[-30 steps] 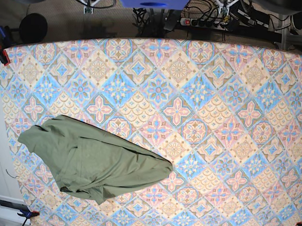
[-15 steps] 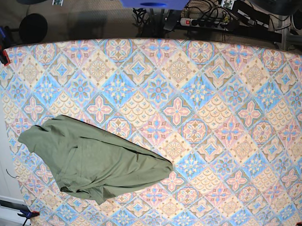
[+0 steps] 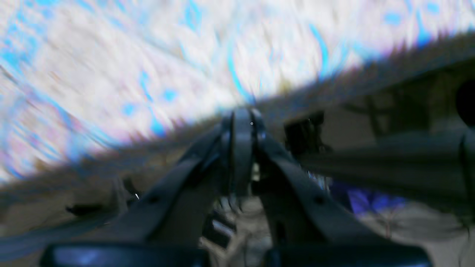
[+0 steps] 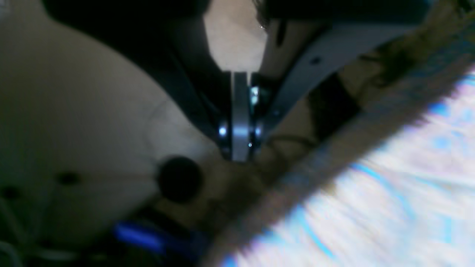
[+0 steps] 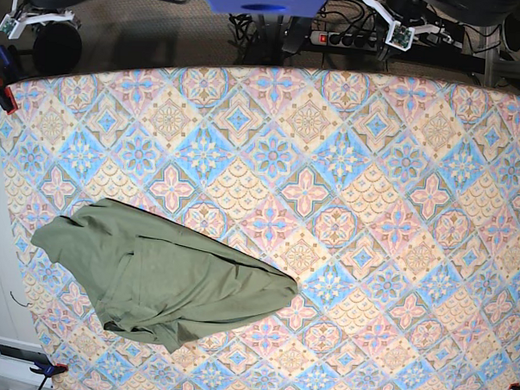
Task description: Layout the t-shirt on the table in an organized manner, then fold the t-shirt properly
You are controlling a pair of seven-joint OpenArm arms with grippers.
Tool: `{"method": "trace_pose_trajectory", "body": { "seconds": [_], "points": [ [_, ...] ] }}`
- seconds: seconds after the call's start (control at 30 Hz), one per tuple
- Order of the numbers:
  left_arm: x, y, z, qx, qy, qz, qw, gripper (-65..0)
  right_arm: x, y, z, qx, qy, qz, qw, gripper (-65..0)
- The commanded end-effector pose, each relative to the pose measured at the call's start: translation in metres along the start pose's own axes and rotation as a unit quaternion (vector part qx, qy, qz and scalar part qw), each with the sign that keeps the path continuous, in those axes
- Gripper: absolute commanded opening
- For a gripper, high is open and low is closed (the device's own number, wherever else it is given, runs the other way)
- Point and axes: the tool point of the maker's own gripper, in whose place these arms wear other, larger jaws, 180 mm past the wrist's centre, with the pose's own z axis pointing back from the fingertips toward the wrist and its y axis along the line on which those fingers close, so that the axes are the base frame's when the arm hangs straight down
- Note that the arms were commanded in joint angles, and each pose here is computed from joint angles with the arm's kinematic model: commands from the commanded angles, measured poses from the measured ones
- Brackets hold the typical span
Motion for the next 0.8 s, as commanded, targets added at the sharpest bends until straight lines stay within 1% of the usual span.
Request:
{"method": "trace_pose_trajectory", "body": {
  "seconds": [0.0,0.07,0.13,0.2,0.27,0.33,0.4,0.47,0.57,0.6,0.63,0.67,0.73,0.77],
  "points": [
    [0.015,0.002,-0.003,0.003,-0.024,-0.001,1.0,-64.9,0.017,-0.009,0.0,-0.009,-0.014,0.003,0.9999,-65.0],
    [0.025,0.007,-0.013,0.01,-0.038,-0.004,0.999,-64.9,0.028,-0.003,-0.006,0.011,-0.011,-0.013,0.9998,-65.0],
    [0.033,0.014,-0.024,0.018,-0.041,-0.007,0.999,-64.9,0.041,0.008,-0.011,0.041,-0.015,-0.033,0.9985,-65.0],
    [0.046,0.018,-0.036,0.024,-0.055,-0.009,0.998,-64.8,0.061,0.021,-0.016,0.074,-0.032,-0.048,0.9956,-65.0],
    [0.059,0.023,-0.045,0.03,-0.069,-0.009,0.997,-64.8,0.077,0.031,-0.019,0.096,-0.045,-0.05,0.9931,-65.0],
    [0.066,0.026,-0.055,0.039,-0.068,-0.002,0.997,-64.7,0.09,0.039,-0.022,0.107,-0.059,-0.047,0.9914,-65.0],
    [0.082,0.032,-0.069,0.051,-0.075,0.007,0.996,-62.9,0.104,0.052,-0.028,0.124,-0.065,-0.052,0.9888,-65.0],
    [0.098,0.037,-0.082,0.059,-0.082,0.013,0.995,-60.4,0.115,0.066,-0.033,0.142,-0.059,-0.055,0.9866,-65.0],
    [0.131,0.034,-0.1,0.052,-0.105,0.015,0.993,-56.8,0.126,0.087,-0.037,0.171,-0.053,-0.056,0.9822,-65.0],
    [0.143,0.029,-0.107,0.044,-0.111,0.014,0.993,-55.9,0.131,0.097,-0.037,0.19,-0.058,-0.043,0.9792,-65.0],
    [0.16,0.022,-0.114,0.033,-0.122,0.01,0.992,-55.2,0.136,0.11,-0.036,0.214,-0.066,-0.024,0.9742,-65.0],
    [0.172,0.015,-0.119,0.022,-0.127,0.005,0.992,-54.7,0.14,0.122,-0.034,0.235,-0.074,-0.007,0.969,-65.0],
    [0.201,0.0,-0.13,0.003,-0.141,-0.004,0.99,-53.7,0.147,0.147,-0.029,0.279,-0.092,0.028,0.9556,-65.0],
    [0.211,-0.005,-0.136,-0.003,-0.142,-0.004,0.99,-53.3,0.148,0.156,-0.029,0.289,-0.096,0.043,0.9514,-65.0]
  ]
}}
